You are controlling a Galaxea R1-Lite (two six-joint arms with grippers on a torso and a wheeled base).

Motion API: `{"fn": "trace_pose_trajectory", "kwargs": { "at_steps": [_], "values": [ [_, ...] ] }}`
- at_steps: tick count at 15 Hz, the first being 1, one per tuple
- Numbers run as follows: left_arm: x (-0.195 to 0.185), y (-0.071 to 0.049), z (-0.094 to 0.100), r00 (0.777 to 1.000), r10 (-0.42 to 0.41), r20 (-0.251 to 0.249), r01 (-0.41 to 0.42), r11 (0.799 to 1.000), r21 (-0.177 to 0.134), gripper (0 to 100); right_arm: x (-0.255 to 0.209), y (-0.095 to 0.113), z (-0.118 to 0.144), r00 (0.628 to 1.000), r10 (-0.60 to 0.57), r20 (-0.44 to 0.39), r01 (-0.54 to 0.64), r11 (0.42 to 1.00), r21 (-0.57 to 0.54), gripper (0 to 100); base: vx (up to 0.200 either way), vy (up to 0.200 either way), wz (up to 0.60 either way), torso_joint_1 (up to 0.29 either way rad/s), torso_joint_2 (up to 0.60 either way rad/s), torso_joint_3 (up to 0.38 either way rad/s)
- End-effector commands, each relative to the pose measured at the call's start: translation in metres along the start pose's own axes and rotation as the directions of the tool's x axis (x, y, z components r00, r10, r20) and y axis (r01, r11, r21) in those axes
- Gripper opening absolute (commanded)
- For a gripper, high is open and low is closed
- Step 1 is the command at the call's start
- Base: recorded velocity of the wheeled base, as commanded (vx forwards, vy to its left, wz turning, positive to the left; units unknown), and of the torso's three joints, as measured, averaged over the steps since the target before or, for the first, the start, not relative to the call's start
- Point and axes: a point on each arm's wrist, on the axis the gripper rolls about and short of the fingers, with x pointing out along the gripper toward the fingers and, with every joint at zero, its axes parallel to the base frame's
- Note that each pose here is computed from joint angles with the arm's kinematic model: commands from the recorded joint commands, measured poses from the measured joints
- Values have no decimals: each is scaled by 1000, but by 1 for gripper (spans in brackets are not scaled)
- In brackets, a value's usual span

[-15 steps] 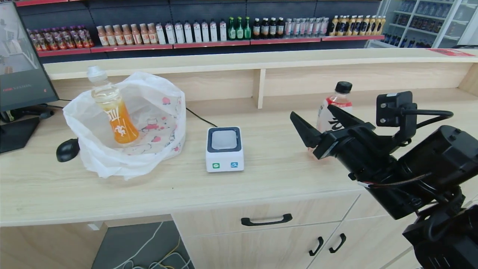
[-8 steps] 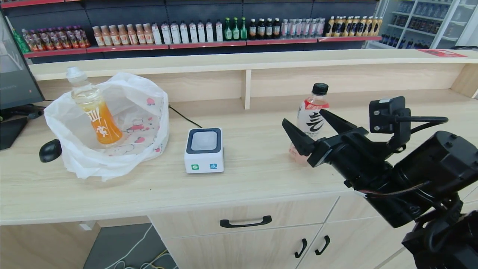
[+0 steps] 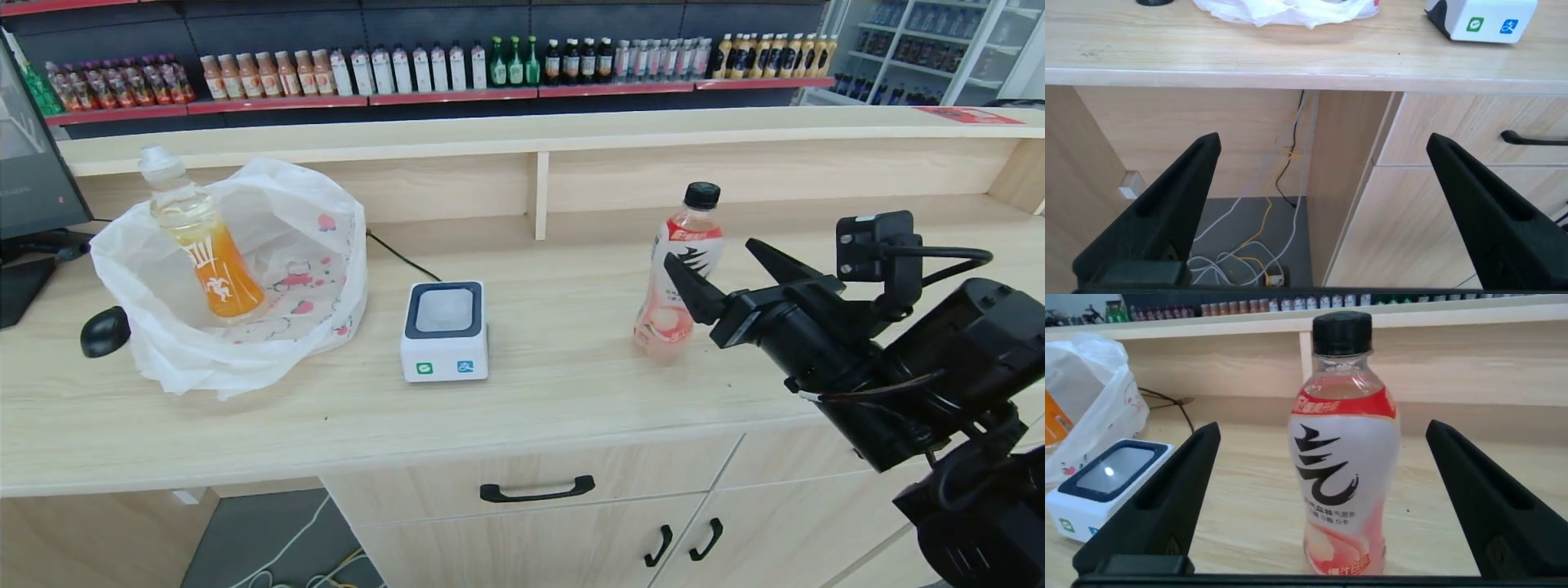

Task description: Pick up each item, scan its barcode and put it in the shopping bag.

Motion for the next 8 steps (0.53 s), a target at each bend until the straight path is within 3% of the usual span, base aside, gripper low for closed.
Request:
{"fn": "trace_pose_trajectory", "kwargs": {
  "at_steps": [1,8],
  "values": [
    [0,0,0,1000,0,0,0,1000,0,100,-1,-3,-6,1000,-10,-21,10,1000,-6,100,0,0,0,0,0,0],
    [0,0,0,1000,0,0,0,1000,0,100,20,-10,-36,997,-37,-72,36,999,-19,100,0,0,0,0,0,0]
  ]
}}
